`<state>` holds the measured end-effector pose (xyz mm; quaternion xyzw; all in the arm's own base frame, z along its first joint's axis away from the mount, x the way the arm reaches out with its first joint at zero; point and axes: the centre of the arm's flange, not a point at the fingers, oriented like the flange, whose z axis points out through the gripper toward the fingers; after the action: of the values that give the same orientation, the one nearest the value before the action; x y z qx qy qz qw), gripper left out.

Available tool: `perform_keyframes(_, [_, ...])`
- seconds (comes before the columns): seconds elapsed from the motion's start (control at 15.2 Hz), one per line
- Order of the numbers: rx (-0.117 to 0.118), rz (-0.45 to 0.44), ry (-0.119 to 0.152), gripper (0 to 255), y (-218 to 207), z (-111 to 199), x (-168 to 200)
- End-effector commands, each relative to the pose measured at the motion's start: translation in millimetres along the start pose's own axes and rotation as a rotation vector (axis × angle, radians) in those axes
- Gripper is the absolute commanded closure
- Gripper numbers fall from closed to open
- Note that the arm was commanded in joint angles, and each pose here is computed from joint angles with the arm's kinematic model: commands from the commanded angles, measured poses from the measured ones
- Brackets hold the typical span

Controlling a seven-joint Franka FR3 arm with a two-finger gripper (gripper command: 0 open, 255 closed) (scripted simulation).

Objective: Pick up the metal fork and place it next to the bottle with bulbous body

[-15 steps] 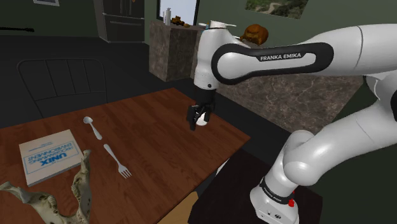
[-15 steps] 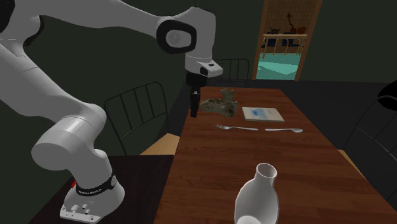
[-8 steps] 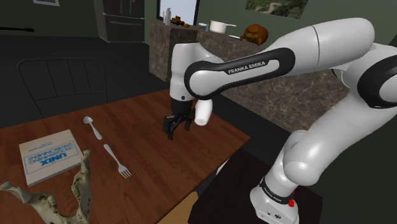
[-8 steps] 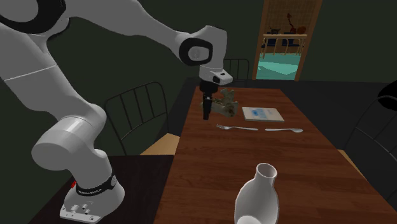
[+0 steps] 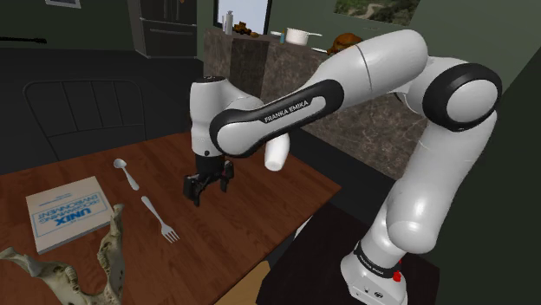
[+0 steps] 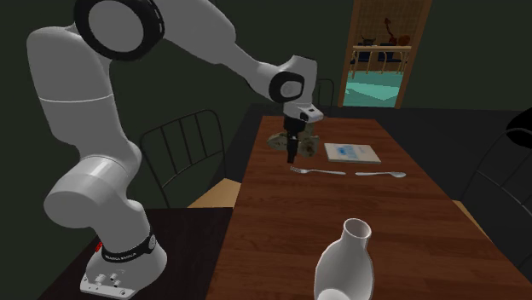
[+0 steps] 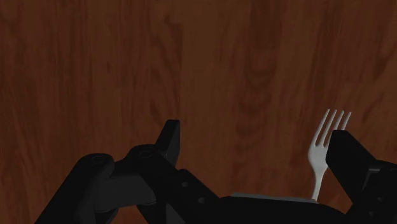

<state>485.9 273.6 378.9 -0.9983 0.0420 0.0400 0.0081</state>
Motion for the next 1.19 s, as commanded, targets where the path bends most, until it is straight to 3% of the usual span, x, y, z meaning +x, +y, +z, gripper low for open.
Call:
perform_keyframes(0.0, [-0.005, 0.01, 0.002, 0, -17.5, 15.5, 10.5])
perform_keyframes(0.66, [-0.027, 0.053, 0.015, 0, -105.5, 83.5, 84.1])
perform_keyframes(1.12, [-0.028, 0.055, 0.015, 0, -107.4, 117.4, 87.0])
